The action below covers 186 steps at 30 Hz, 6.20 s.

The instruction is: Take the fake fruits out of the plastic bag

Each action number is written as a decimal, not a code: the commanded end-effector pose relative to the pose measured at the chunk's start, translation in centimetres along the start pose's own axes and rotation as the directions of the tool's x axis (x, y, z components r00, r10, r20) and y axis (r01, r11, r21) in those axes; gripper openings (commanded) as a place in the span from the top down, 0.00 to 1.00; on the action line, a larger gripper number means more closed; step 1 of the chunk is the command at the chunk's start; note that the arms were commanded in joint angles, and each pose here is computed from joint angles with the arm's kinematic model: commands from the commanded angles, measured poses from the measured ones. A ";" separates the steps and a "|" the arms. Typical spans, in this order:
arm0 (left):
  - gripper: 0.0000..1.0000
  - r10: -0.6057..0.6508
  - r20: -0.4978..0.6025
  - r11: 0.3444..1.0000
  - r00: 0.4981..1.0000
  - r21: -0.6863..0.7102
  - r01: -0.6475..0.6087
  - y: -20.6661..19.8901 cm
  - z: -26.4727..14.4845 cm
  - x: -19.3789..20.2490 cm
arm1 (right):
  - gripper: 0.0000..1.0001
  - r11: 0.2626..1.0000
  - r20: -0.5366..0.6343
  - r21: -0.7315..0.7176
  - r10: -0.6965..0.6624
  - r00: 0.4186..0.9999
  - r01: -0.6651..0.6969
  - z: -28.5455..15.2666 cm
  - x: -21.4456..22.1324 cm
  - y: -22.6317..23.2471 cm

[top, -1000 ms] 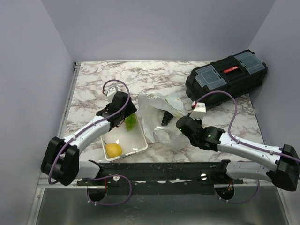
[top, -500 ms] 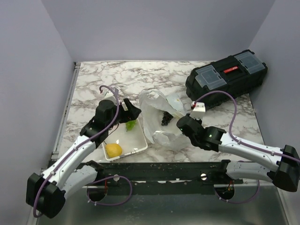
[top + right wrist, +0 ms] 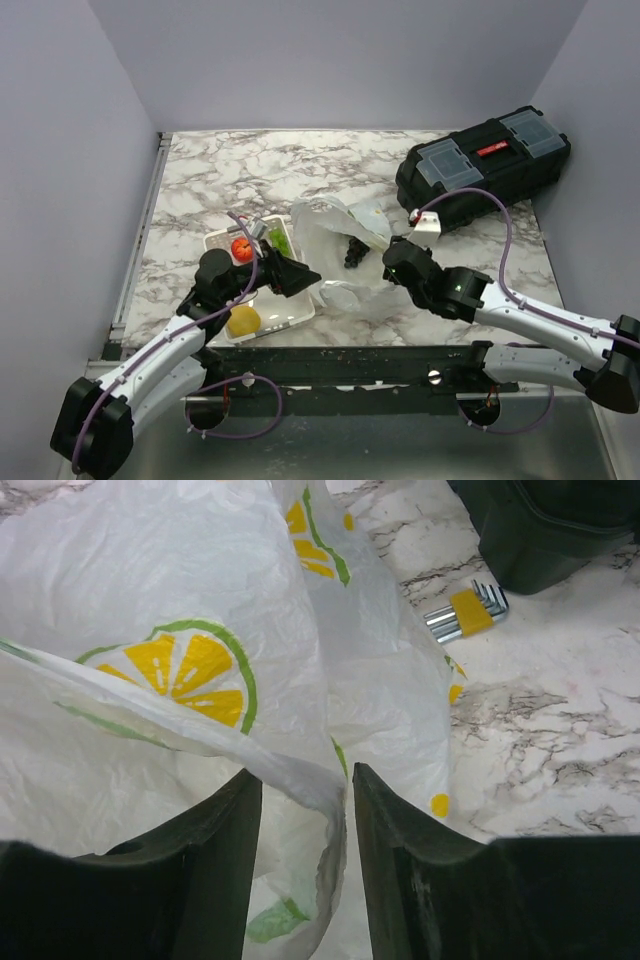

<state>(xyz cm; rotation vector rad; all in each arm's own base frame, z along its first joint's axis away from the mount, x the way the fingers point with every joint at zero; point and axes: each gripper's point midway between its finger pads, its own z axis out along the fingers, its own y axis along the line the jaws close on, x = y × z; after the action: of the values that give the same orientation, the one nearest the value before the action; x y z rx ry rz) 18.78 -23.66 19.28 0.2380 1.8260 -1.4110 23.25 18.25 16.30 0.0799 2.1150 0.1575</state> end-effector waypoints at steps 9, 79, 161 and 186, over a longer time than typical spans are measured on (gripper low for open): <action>0.25 0.146 -0.195 0.920 0.970 0.388 -0.060 -8.9 2.2 5.1 | 0.28 0.998 -0.007 -0.067 0.003 1.000 -0.003 -2.4 -2.5 0.7; 0.59 0.395 -0.197 0.789 0.897 -0.428 -0.441 9.8 16.2 3.8 | 0.60 0.962 -0.287 -0.229 0.082 0.954 -0.152 -1.3 7.8 3.1; 1.00 0.276 -0.273 0.929 0.922 -0.171 -0.329 -0.8 10.1 2.4 | 0.50 0.983 -0.129 -0.112 0.128 0.983 -0.143 -0.2 4.5 1.2; 1.00 0.526 0.176 0.791 0.832 -0.459 -0.403 -1.7 -3.4 -7.5 | 0.47 0.989 -0.109 -0.082 0.115 0.987 -0.124 0.0 4.3 0.5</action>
<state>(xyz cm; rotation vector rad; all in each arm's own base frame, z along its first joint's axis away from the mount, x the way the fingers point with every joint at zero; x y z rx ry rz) 19.85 -21.58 28.34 0.3039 1.5464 -0.8268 20.71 20.12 12.95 0.1309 2.2190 0.3885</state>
